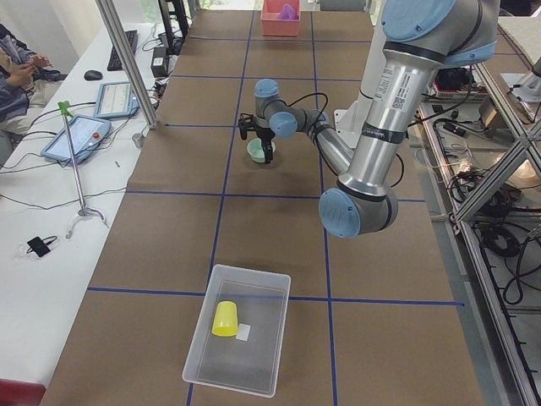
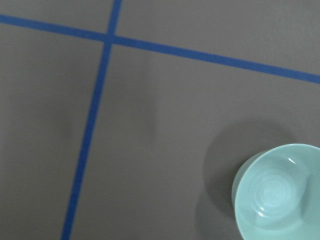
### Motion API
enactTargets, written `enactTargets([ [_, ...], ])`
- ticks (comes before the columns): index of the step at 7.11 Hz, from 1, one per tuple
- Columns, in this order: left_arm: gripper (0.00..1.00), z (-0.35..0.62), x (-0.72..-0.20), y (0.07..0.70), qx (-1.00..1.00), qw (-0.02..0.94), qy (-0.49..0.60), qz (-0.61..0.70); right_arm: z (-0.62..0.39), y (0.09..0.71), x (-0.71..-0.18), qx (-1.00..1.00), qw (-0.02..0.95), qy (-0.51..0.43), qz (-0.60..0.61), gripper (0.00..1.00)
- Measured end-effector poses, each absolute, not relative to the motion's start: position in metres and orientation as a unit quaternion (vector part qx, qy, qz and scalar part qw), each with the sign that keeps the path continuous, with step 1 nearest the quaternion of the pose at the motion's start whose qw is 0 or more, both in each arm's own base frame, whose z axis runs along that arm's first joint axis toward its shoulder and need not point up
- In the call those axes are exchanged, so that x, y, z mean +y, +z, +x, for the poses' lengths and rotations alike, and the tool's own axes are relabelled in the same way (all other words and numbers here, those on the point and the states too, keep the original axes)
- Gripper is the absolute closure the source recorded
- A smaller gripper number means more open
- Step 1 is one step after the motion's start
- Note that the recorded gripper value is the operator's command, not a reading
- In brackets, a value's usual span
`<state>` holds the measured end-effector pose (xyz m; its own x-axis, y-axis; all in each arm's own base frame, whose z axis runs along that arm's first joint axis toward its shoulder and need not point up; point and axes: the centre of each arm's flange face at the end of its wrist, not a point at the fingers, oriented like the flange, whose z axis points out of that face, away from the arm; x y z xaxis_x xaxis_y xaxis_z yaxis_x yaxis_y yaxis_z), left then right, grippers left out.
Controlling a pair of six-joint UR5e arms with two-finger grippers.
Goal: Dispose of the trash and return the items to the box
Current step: 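Reach the left gripper to the pale green bowl and grasp its rim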
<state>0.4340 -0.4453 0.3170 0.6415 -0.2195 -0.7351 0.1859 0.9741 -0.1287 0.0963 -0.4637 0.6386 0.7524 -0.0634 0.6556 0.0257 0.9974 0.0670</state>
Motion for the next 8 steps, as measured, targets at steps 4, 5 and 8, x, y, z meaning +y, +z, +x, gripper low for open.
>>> enactTargets([
  [4, 0.9, 0.478, -0.458, 0.335, 0.417, 0.899, -0.132, -0.034, 0.074, 0.617, -0.466, -0.365, 0.93, -0.022, 0.027, 0.0],
  [5, 1.0, 0.484, -0.457, 0.337, 0.42, 0.896, -0.135, -0.037, 0.071, 0.616, -0.467, -0.366, 0.93, -0.023, 0.026, 0.0],
  [8, 1.0, 0.481, -0.457, 0.33, 0.432, 0.891, -0.135, -0.037, 0.053, 0.599, -0.47, -0.374, 0.927, -0.013, 0.023, 0.0],
])
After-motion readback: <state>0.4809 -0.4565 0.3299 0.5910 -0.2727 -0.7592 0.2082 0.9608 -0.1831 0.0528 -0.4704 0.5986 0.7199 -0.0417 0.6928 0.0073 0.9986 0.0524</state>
